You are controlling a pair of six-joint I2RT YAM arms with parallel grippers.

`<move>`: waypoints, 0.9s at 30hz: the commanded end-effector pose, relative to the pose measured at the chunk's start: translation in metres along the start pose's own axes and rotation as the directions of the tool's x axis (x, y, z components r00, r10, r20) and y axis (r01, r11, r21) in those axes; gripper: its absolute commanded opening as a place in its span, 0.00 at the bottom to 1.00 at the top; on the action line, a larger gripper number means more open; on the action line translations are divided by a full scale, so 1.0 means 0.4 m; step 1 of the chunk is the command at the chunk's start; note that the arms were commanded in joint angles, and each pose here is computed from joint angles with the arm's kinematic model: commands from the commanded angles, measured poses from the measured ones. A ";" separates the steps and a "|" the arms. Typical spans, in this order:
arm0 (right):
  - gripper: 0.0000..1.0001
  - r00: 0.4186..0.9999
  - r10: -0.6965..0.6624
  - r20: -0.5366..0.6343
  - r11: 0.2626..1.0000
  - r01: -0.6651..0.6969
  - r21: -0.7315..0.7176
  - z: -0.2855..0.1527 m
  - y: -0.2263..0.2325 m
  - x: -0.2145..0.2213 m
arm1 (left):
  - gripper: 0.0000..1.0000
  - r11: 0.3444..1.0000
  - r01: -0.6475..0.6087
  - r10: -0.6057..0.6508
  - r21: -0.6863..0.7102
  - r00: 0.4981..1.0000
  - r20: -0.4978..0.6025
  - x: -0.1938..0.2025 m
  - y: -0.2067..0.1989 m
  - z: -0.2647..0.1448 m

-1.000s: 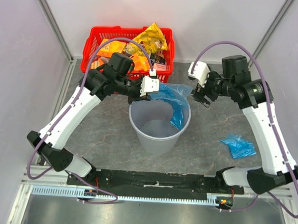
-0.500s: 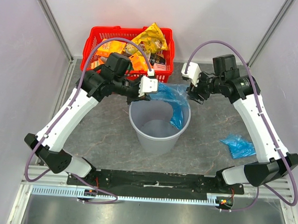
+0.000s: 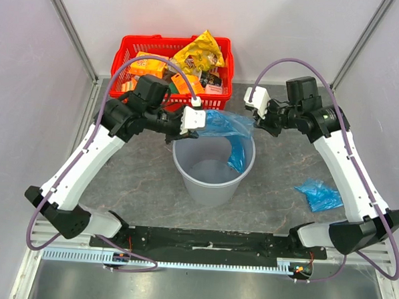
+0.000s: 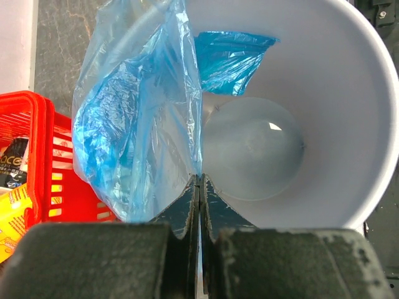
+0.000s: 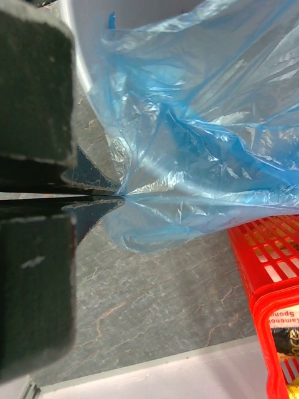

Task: Put the trash bags into the trash bin
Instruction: Place the trash bag in the trash bin.

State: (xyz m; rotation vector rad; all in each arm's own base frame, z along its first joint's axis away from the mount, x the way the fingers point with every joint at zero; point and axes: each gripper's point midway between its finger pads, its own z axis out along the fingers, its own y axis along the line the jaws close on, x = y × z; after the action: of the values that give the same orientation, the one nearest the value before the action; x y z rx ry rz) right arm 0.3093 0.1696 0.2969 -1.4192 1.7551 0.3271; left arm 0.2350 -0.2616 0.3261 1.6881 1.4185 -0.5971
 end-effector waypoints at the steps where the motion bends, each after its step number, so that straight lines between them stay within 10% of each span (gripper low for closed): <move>1: 0.00 0.999 -0.023 0.038 0.997 0.020 0.072 -0.060 -0.002 -0.031 | 0.02 1.000 -0.013 0.014 -0.024 0.998 0.055 -0.040 -0.022 -0.037; 27: 0.00 0.998 0.003 0.061 0.993 -0.010 0.119 -0.152 0.096 0.002 | 0.02 0.999 0.047 -0.048 0.012 0.996 0.077 -0.011 -0.163 -0.106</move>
State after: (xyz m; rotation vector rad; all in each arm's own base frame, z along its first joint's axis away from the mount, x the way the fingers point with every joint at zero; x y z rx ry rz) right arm 0.2563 0.1449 0.3200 -1.3422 1.6961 0.2558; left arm 0.1842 -0.2292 0.3261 1.6458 1.4175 -0.6175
